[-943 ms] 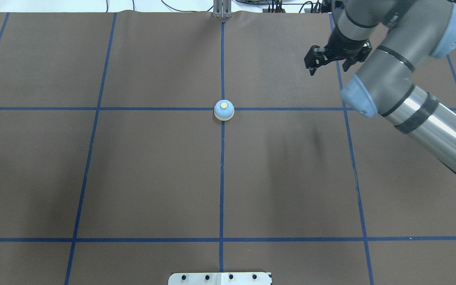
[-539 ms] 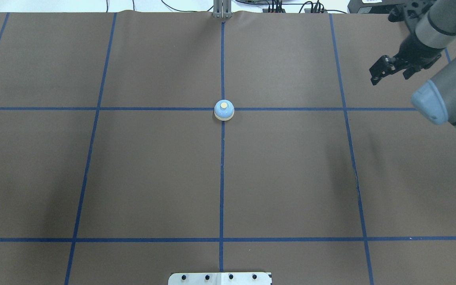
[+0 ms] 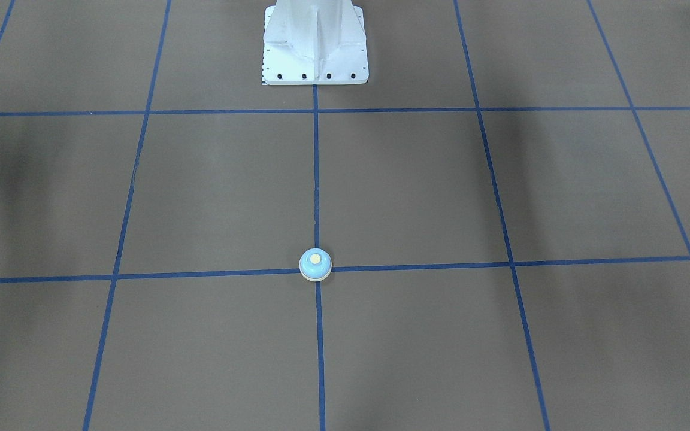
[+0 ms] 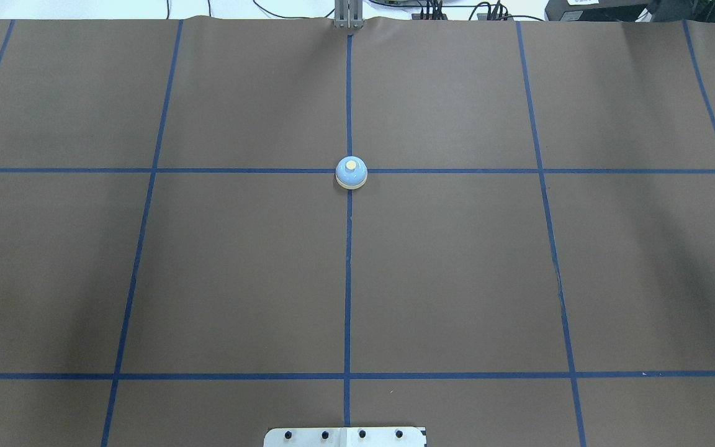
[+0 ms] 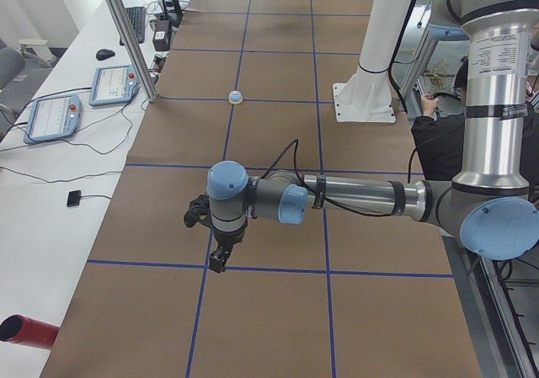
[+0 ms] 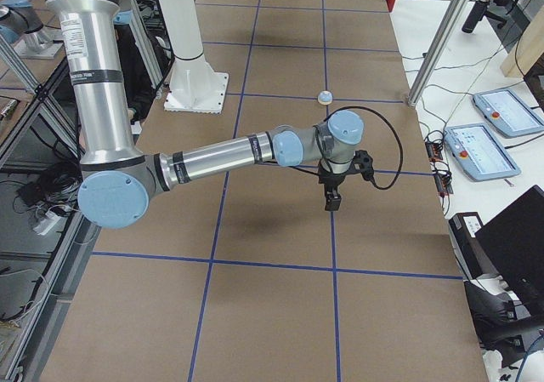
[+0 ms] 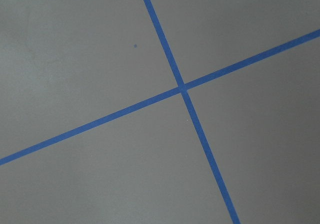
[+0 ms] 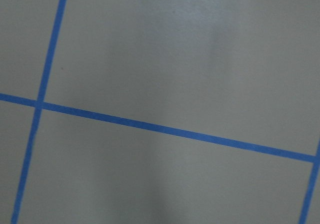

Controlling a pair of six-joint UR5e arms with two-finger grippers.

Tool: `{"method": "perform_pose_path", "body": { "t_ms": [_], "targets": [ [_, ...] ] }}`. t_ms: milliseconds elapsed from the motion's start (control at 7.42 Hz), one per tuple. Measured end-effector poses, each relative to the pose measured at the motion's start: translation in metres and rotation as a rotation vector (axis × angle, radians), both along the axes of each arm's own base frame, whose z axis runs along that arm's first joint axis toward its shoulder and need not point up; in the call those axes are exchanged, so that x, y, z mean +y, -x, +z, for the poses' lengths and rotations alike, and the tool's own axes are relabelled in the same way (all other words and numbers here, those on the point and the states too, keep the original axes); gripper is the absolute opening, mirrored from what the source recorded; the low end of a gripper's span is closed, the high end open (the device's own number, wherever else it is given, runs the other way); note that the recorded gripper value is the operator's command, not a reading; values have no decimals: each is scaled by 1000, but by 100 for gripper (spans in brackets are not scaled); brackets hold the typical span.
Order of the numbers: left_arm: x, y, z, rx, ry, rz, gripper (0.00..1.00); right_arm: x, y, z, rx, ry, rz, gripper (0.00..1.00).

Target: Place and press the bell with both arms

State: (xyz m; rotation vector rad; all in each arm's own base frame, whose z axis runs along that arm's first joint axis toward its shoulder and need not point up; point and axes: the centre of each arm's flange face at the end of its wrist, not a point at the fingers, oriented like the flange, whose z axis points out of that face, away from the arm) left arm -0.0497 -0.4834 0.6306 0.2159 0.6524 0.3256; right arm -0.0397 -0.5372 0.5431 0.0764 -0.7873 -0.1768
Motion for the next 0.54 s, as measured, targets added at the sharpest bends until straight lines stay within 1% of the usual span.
{"method": "perform_pose_path", "body": {
  "t_ms": [135,270,539],
  "targets": [
    [2,0,2,0,3,0,100,17,-34,24,-3,-16,-9,100],
    [2,0,3,-1,6,0,100,35,-61,47,-4,-19,-9,100],
    [3,0,4,-2,7,0,100,64,-83,80,-5,13,2,100]
  ]
}}
